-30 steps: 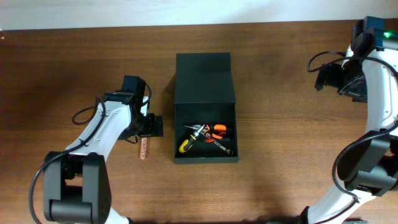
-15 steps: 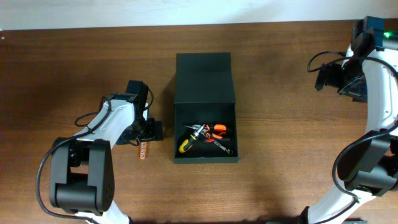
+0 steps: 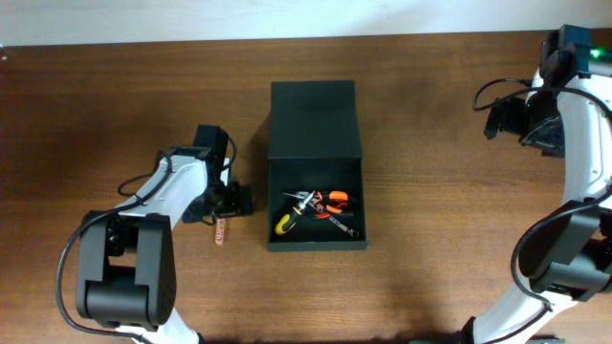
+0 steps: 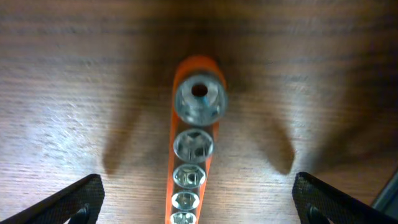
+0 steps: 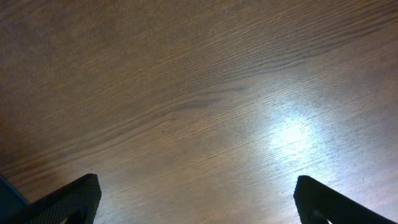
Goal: Pack container
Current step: 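Lower the left gripper and close it on the orange socket rail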
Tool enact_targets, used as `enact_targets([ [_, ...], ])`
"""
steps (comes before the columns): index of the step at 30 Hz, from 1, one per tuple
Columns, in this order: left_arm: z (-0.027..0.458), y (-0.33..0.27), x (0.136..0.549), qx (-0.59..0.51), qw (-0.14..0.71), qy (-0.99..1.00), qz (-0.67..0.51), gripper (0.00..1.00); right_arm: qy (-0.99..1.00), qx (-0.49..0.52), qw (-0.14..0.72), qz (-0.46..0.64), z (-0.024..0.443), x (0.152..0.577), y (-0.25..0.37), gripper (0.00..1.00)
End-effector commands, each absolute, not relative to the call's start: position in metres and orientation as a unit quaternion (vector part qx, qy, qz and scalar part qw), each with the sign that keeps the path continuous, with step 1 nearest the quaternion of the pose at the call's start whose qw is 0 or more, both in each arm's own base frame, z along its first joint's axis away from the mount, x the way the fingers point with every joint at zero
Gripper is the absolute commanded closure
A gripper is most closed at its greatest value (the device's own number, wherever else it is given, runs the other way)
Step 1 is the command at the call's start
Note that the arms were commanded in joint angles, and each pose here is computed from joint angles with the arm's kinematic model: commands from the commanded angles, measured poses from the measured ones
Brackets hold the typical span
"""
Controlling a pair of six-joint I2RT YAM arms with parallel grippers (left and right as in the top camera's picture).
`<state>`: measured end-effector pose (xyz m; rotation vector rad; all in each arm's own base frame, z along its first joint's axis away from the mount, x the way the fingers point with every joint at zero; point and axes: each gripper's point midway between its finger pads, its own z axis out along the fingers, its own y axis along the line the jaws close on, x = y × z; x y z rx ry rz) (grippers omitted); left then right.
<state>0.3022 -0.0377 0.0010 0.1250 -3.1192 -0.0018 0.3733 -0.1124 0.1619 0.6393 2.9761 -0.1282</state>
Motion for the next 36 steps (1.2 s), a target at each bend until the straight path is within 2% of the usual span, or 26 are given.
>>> enact_targets([
  [1,-0.0066,-0.0395,0.2955,0.045,0.026,-0.999,0.007,0.01,0.974,0.215,0.052,-0.039,0.1652,0.3730,-0.1108,0.01],
  [33,-0.0117,-0.0381,0.2897,0.045,0.031,-0.999,0.005,0.01,0.974,0.215,0.052,-0.039,0.1652,0.3730,-0.1108,0.01],
  [34,-0.0117,-0.0382,0.2902,0.044,0.031,-0.999,0.005,0.02,0.974,0.215,0.052,-0.039,0.1652,0.3730,-0.1108,0.01],
  [36,-0.0118,-0.0384,0.2915,0.044,0.028,-0.999,0.005,0.22,0.974,0.215,0.052,-0.039,0.1652,0.3730,-0.1108,0.01],
])
